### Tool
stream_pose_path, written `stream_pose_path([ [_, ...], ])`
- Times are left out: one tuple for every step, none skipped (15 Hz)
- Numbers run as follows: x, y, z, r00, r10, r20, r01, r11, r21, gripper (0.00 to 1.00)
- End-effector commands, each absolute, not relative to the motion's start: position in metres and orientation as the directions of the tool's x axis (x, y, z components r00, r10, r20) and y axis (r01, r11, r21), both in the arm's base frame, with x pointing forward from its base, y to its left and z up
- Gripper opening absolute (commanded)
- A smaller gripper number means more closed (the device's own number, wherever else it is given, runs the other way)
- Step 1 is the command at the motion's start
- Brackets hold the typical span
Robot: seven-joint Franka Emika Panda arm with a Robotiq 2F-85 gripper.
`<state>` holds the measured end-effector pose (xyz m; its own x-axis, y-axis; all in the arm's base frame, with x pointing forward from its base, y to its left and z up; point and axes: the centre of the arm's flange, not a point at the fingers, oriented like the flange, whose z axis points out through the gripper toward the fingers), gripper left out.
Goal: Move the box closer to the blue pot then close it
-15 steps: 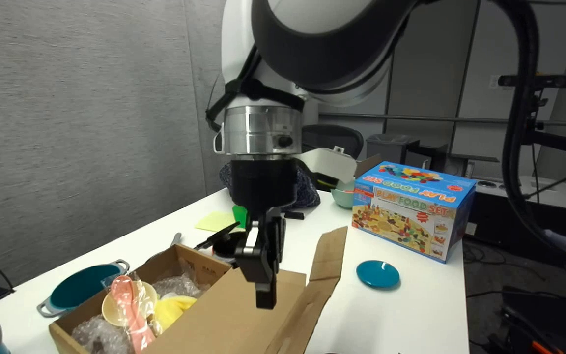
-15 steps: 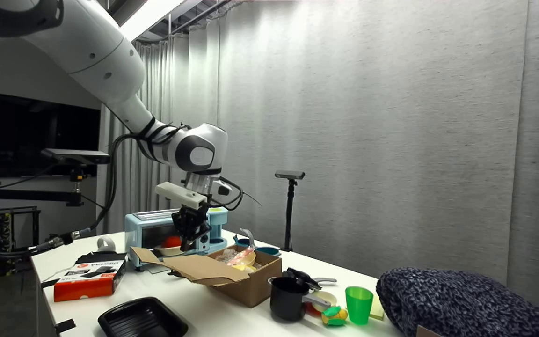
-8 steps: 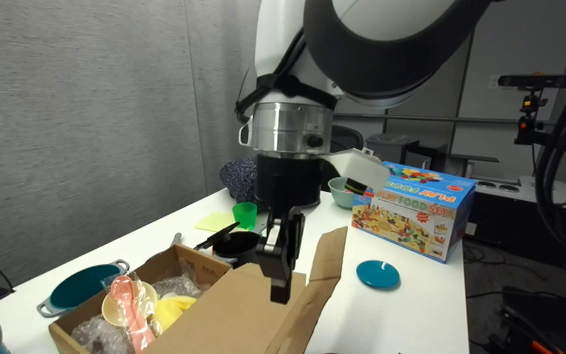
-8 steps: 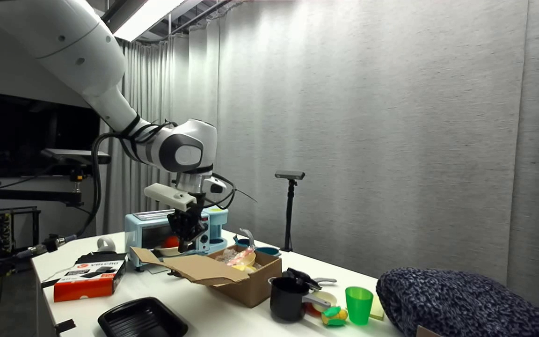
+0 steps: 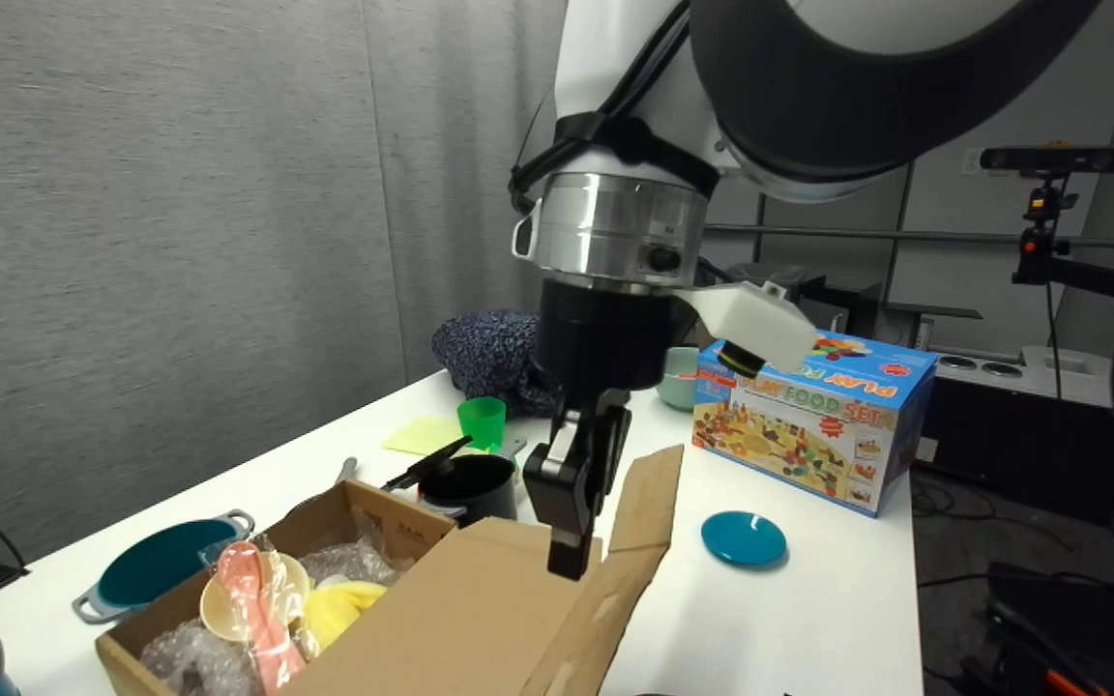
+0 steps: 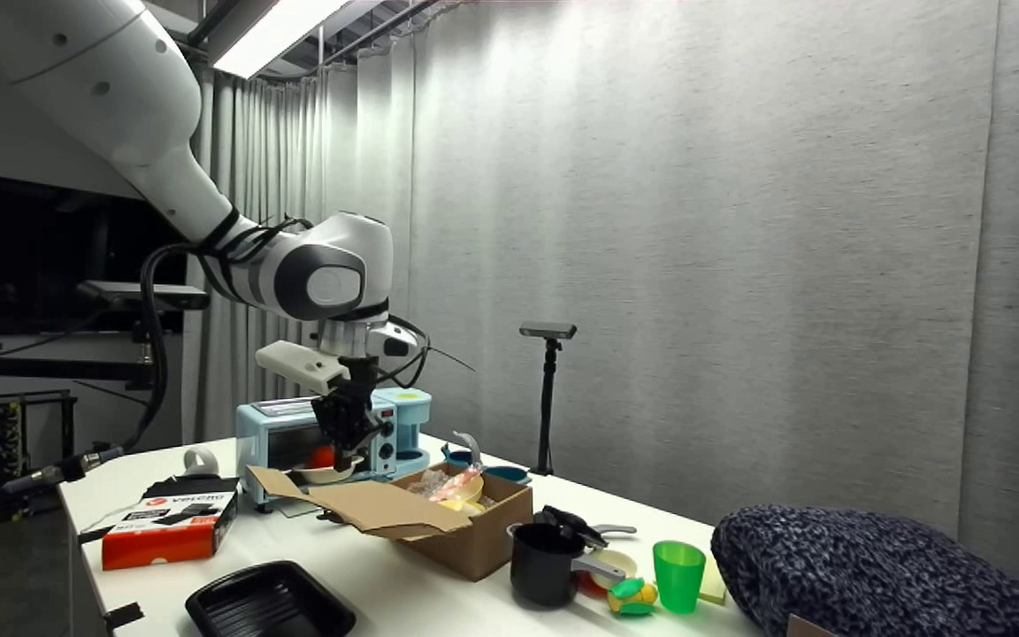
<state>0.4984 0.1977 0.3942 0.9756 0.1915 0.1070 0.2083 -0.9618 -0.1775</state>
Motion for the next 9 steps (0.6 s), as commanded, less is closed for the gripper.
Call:
stream_pose_path([
  [0.483, 0.202, 0.395, 0.982, 0.142, 0.127, 0.163, -0.971, -0.176, 0.00],
  [0.482, 0.203, 0.393, 0.984, 0.133, 0.122, 0.153, -0.971, -0.182, 0.00],
  [0.500, 0.177, 0.401, 0.984, 0.129, 0.122, 0.151, -0.970, -0.193, 0.00],
  [0.495, 0.198, 0.391, 0.983, 0.153, 0.101, 0.170, -0.969, -0.180, 0.01],
  [0.498, 0.193, 0.392, 0.984, 0.143, 0.104, 0.160, -0.970, -0.181, 0.01],
  [0.500, 0.187, 0.393, 0.985, 0.133, 0.107, 0.151, -0.972, -0.182, 0.01],
  [0.502, 0.182, 0.394, 0.986, 0.125, 0.108, 0.144, -0.973, -0.181, 0.01],
  [0.503, 0.180, 0.394, 0.987, 0.123, 0.109, 0.141, -0.973, -0.182, 0.01],
  [0.503, 0.181, 0.394, 0.986, 0.123, 0.109, 0.141, -0.973, -0.182, 0.01],
])
